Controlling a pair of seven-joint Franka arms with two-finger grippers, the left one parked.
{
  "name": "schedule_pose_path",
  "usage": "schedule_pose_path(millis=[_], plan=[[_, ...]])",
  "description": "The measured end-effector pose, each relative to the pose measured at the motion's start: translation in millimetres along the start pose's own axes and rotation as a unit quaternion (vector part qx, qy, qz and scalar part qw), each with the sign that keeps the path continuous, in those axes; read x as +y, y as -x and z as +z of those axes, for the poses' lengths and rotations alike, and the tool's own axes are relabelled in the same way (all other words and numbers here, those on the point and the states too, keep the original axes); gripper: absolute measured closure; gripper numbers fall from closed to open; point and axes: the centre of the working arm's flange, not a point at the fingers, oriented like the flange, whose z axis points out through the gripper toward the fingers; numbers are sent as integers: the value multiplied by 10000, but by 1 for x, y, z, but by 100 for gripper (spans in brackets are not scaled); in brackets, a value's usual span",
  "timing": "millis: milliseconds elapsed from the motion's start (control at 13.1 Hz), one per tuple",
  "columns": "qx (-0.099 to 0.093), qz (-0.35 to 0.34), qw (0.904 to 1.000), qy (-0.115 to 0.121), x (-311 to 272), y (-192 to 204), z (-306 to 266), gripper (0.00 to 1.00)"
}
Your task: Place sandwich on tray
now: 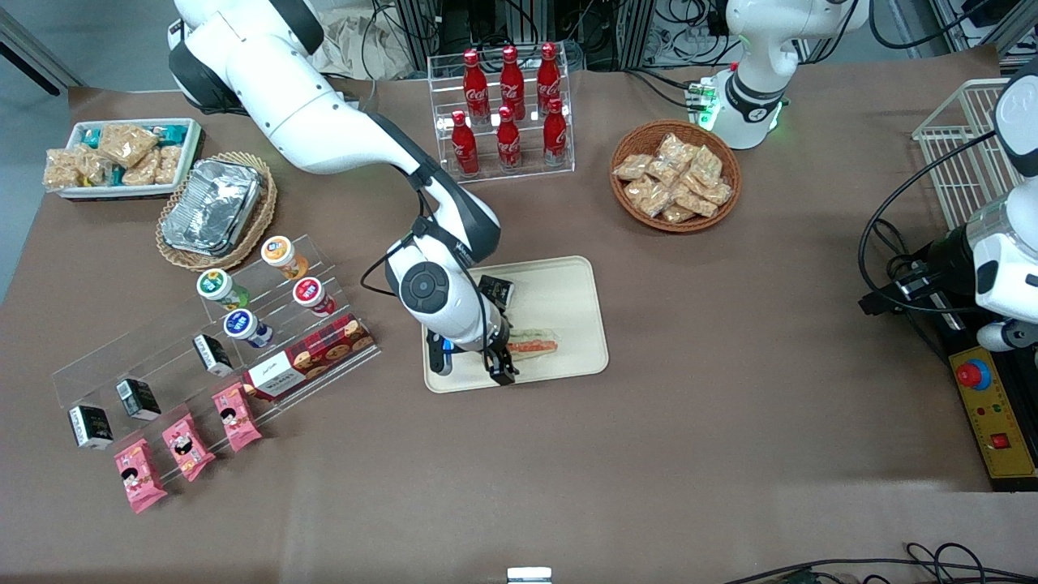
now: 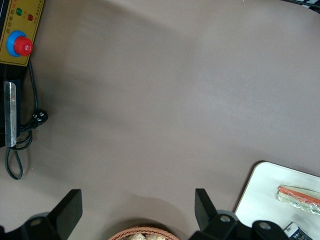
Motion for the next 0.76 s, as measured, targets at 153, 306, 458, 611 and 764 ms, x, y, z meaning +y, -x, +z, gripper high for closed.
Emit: schedule_pose_path(millis=[153, 306, 458, 611, 764], plan=[[-27, -69, 10000, -38, -1, 9, -24, 3], [63, -335, 9993, 127, 3, 19, -63, 3], [197, -933, 9948, 364, 13, 28, -113, 3], [326, -1589, 9852, 554, 23, 26, -165, 3], [399, -2239, 9719, 603, 24, 6, -221, 3]])
